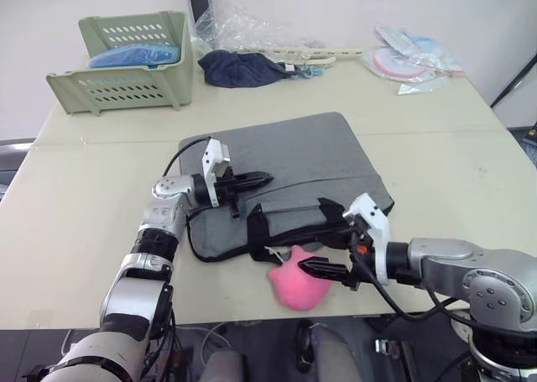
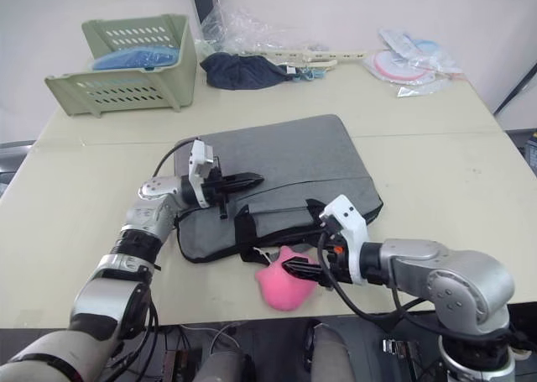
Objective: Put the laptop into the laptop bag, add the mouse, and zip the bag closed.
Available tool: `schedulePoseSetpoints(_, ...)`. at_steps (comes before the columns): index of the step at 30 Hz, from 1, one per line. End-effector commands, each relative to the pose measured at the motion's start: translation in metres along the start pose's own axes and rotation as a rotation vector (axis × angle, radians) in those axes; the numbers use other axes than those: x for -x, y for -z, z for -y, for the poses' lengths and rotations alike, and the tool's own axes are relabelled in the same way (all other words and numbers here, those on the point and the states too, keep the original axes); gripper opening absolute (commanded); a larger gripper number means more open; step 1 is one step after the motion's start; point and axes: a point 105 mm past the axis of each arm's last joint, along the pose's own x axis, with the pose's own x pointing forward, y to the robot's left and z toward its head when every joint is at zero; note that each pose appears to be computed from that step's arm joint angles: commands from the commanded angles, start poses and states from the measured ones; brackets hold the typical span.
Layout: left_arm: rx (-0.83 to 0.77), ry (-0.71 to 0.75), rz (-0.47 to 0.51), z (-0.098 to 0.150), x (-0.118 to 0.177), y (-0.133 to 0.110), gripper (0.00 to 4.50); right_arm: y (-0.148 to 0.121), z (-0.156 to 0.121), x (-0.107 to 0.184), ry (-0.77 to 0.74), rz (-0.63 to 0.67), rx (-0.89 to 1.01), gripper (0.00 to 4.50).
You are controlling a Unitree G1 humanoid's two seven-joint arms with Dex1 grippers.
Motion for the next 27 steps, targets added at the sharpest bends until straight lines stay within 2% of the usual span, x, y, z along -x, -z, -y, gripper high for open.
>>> schedulePoseSetpoints(1,0.102,0.003,-0.079,0.009,0.002,0.034,0.0,0.0,0.0,0.0,-0.004,0.01,0.009,4.39)
schedulePoseSetpoints(10,0.1,-0.006,-0.078,0.009,0.003,0.033,0.0,0.011,-0.005,0.002,-0.089,-0.046,-0.096,4.39)
schedulePoseSetpoints(19,0.107,-0.001,-0.088,0.009,0.002,0.035,0.0,0.013,-0.003,0.004,-0.086,-0.077,-0.1,4.39)
schedulePoseSetpoints(22,0.104,-0.001,-0.094,0.009,0.002,0.036,0.0,0.013,-0.001,0.004,-0.08,-0.079,-0.099,3.7)
schedulePoseSetpoints(25,0.102,-0.003,-0.094,0.009,0.002,0.035,0.0,0.013,0.0,0.004,-0.077,-0.082,-0.098,2.41)
schedulePoseSetpoints(26,0.102,-0.003,-0.095,0.009,0.002,0.035,0.0,0.013,0.0,0.004,-0.078,-0.083,-0.097,1.69)
schedulePoseSetpoints(27,0.102,-0.003,-0.096,0.009,0.002,0.036,0.0,0.014,0.0,0.005,-0.078,-0.083,-0.095,1.48)
